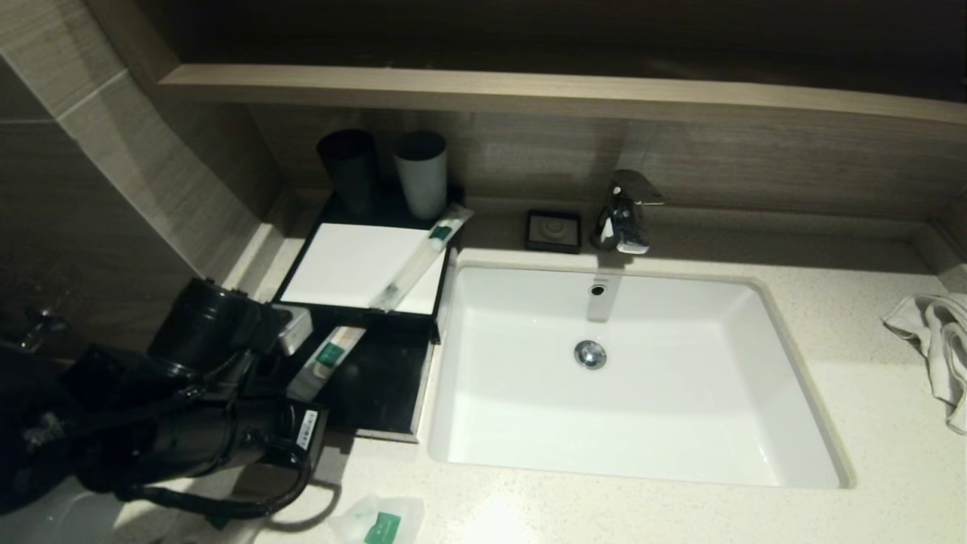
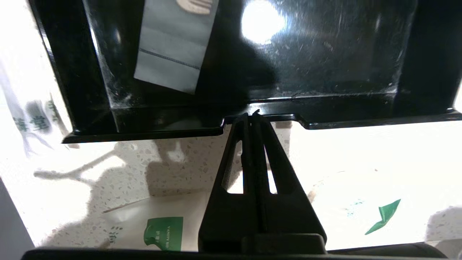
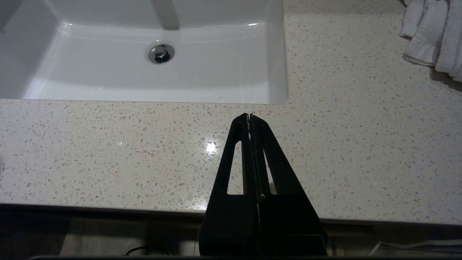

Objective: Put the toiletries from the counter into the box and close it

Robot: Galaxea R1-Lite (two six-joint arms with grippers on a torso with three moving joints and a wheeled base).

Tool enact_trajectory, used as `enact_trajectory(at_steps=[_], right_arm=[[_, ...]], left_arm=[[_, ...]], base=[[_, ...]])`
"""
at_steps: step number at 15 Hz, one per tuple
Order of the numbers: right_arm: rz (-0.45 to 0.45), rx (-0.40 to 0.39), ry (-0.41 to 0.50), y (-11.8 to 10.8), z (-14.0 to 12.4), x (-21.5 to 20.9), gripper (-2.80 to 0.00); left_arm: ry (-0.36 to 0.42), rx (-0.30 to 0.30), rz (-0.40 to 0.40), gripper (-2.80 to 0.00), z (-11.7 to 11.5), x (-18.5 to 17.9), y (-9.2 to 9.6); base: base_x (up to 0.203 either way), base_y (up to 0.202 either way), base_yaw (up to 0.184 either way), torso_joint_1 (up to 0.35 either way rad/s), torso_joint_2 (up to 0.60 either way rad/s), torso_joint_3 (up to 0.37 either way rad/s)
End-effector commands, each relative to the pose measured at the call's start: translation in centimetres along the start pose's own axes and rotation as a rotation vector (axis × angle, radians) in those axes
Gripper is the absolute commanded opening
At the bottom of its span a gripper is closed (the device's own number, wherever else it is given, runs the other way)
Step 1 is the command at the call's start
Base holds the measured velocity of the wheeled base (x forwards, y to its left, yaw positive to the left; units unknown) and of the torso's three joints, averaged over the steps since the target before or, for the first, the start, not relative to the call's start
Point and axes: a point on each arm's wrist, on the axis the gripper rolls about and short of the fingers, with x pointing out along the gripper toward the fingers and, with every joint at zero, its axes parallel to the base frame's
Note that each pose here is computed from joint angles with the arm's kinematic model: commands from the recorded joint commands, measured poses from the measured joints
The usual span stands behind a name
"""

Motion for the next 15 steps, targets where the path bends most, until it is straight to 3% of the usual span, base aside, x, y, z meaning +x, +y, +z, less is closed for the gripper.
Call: enact_trajectory(at_steps=[1,11,15], right_arm=[[-0.001,0.000,0.000,0.0,0.0,0.0,-2.80],[0.000,0.000,0.000,0.0,0.0,0.0,-2.80],[-0.001,0.000,0.001,0.0,0.0,0.0,-2.80]], left_arm=[[-0.040,-0.009,-0.006,-2.80,0.3,-0.9,0.1],[-0.256,-0.064,-0.045,-2.80,3.0,-4.2,0.3],[-0.302,-0.061,-0.060,-2.80,4.5,-4.0,-0.1]], base=[[0.000,0.000,0.000,0.000,0.00,0.000],[0.000,0.000,0.000,0.000,0.00,0.000],[0.000,0.000,0.000,0.000,0.00,0.000]])
